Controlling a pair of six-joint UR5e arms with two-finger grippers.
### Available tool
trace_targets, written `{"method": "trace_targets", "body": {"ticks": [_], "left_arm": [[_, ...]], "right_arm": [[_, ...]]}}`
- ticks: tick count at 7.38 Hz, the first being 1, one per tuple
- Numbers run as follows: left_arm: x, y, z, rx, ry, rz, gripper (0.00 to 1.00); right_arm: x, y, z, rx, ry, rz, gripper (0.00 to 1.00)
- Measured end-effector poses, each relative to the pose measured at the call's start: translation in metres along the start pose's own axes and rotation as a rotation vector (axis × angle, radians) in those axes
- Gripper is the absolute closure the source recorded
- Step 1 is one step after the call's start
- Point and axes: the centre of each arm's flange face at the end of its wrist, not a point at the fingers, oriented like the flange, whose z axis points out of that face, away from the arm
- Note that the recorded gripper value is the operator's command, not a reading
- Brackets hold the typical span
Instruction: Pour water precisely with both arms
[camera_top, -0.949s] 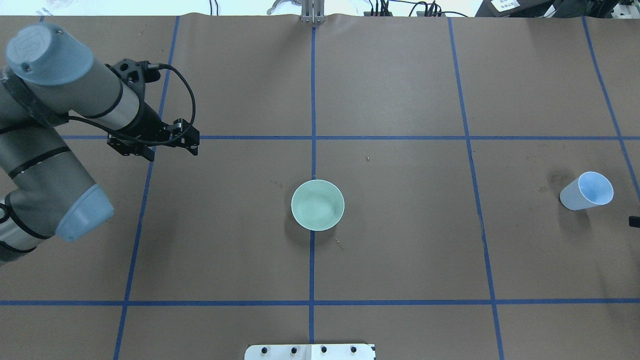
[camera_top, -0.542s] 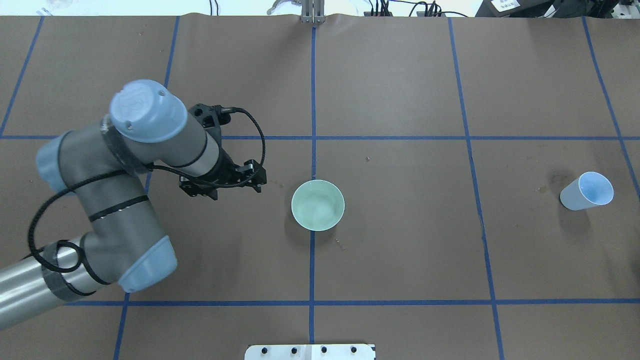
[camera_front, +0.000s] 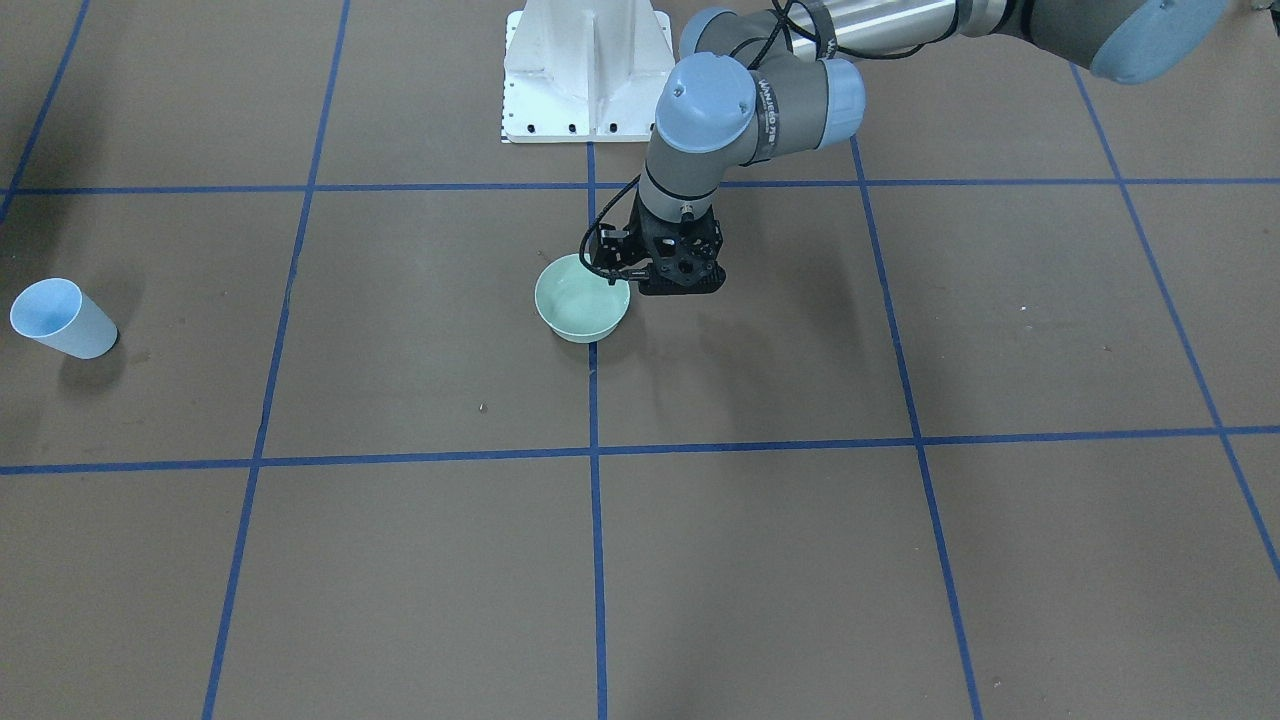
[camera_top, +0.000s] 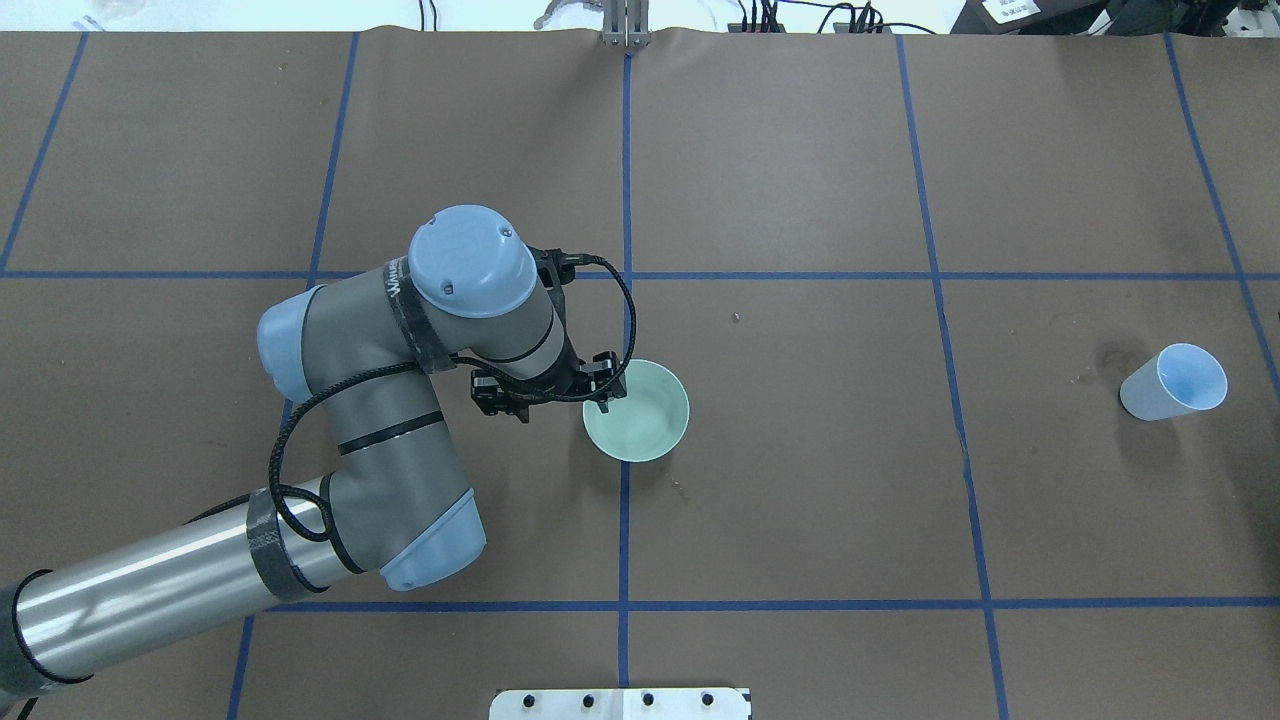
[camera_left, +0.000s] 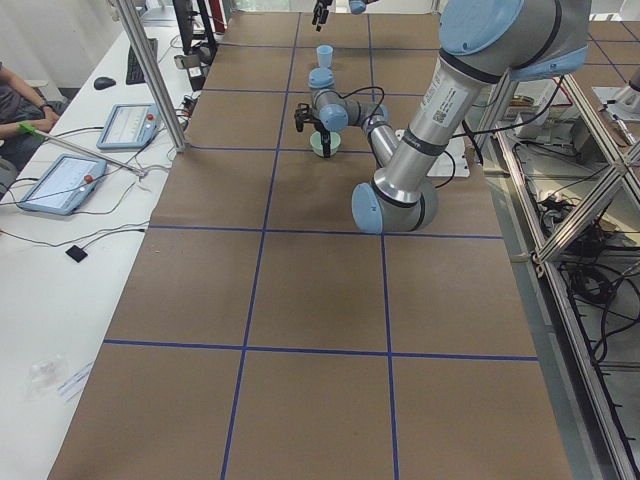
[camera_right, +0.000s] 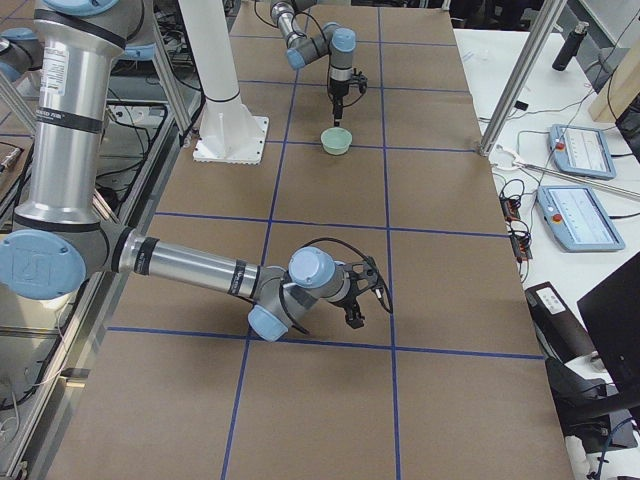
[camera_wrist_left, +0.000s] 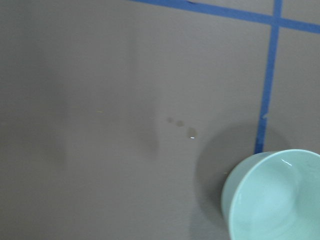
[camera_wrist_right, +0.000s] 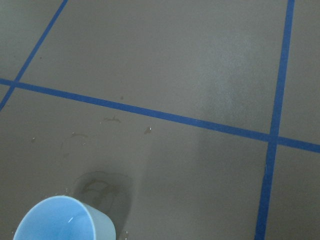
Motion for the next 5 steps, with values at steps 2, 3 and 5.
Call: {"method": "trace_targets", "body": {"ticks": [2, 3, 5], "left_arm": [[0.003, 0.001, 0.011, -0.010, -0.013, -0.003, 0.35], [0.003, 0.002, 0.015, -0.014, -0.018, -0.004, 0.35], [0.007, 0.007, 0.021, -0.023, -0.021, 0.001, 0.51]], "right_arm": [[-0.005, -0.036, 0.002, -0.030, 0.004, 0.007, 0.00], [-0.008, -0.045, 0.003, -0.037, 0.005, 0.009, 0.00], [-0.009, -0.051, 0.003, -0.040, 0.006, 0.010, 0.00]]}}
